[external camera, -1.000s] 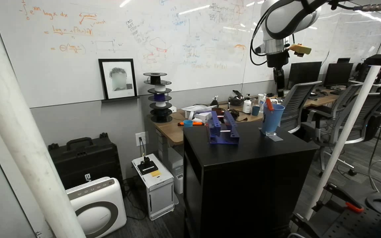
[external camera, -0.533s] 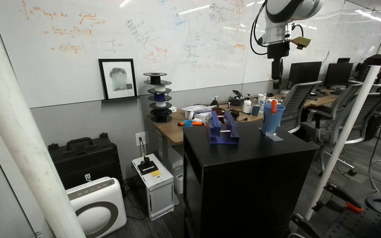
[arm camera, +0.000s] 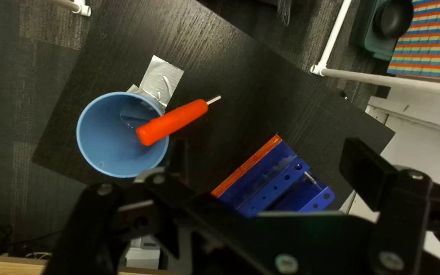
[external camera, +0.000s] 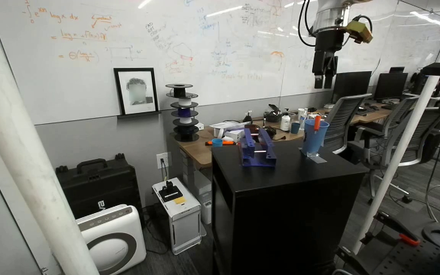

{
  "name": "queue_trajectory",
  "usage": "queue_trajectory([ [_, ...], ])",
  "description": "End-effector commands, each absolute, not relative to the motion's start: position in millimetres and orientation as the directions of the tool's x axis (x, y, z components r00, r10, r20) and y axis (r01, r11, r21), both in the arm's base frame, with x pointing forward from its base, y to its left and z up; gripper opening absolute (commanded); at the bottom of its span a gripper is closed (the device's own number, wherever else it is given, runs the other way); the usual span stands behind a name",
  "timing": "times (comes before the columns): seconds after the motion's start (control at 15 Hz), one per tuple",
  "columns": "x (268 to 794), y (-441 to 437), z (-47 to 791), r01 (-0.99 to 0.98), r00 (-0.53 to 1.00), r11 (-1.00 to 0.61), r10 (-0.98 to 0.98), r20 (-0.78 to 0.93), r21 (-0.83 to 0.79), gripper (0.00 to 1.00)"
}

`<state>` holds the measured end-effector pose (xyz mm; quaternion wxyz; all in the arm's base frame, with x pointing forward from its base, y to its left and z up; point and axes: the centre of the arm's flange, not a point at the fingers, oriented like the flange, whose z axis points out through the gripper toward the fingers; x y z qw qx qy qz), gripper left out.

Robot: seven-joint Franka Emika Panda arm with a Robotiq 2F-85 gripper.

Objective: Put the metal object with the orange handle in the cup

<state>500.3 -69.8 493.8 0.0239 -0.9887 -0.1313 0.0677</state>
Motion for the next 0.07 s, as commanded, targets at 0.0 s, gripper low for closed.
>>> queue_trajectory([
  [0.0, 499.8, -69.8, 492.6, 0.254, 0.957, -0.965, 0.261, -0.129, -0.068, 1.00],
])
